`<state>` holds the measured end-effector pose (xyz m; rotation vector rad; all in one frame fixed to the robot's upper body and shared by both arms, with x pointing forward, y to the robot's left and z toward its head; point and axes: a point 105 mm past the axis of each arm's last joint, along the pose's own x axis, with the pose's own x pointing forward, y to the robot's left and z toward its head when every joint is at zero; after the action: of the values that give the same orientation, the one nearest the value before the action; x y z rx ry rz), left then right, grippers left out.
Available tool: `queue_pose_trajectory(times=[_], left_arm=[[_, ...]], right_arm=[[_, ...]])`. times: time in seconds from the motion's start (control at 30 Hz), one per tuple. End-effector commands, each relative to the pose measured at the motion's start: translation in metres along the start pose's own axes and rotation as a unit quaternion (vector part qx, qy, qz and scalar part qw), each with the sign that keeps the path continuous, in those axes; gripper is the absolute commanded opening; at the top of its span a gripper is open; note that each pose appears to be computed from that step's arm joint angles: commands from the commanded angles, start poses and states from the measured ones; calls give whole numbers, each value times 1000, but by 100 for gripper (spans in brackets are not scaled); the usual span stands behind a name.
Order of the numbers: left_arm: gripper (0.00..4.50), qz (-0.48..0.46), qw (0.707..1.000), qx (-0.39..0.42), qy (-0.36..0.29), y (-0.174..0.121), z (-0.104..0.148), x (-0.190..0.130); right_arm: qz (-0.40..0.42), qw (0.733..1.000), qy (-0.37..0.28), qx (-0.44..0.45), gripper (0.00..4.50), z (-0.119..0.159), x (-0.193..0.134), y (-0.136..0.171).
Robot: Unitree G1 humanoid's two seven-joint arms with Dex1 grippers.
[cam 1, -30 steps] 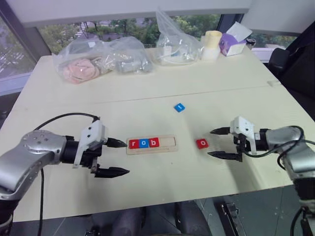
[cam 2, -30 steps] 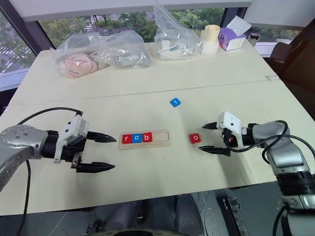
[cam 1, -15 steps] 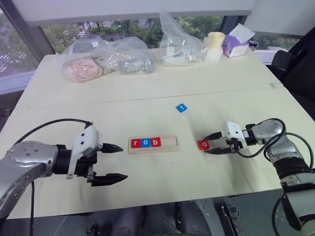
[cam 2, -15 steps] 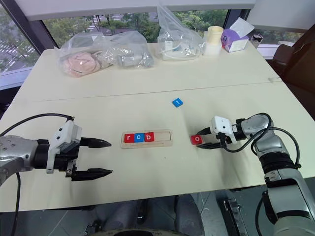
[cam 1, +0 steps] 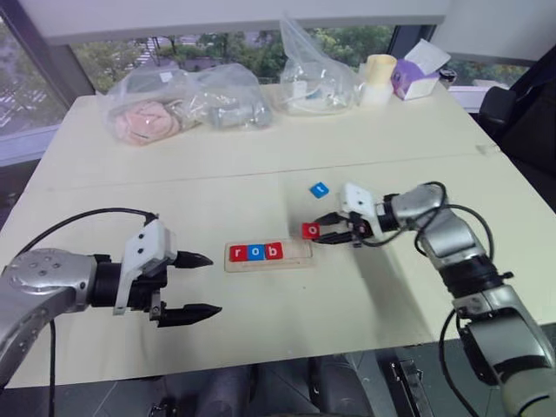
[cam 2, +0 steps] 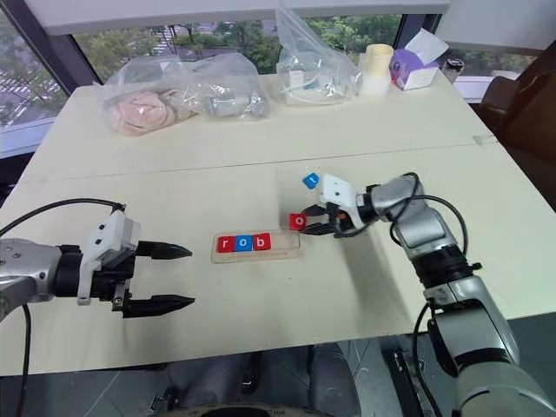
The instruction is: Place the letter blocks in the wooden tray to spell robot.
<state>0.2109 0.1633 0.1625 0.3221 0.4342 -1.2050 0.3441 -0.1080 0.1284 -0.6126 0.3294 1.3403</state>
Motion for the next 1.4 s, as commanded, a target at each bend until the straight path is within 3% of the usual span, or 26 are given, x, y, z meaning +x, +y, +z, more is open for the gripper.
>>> queue_pose_trajectory(times=[0.03,0.5,1.4], left_arm=[[450,7,1000,18,-4,2,5,1],[450,13,1000,11,-13,0,-1,8],[450,18,999,17,-28,9,0,20]], right_arm=[[4,1000,7,-15,111,15,8,-1],[12,998,49,-37,111,17,24,11],[31,997,43,-49,111,26,45,30]])
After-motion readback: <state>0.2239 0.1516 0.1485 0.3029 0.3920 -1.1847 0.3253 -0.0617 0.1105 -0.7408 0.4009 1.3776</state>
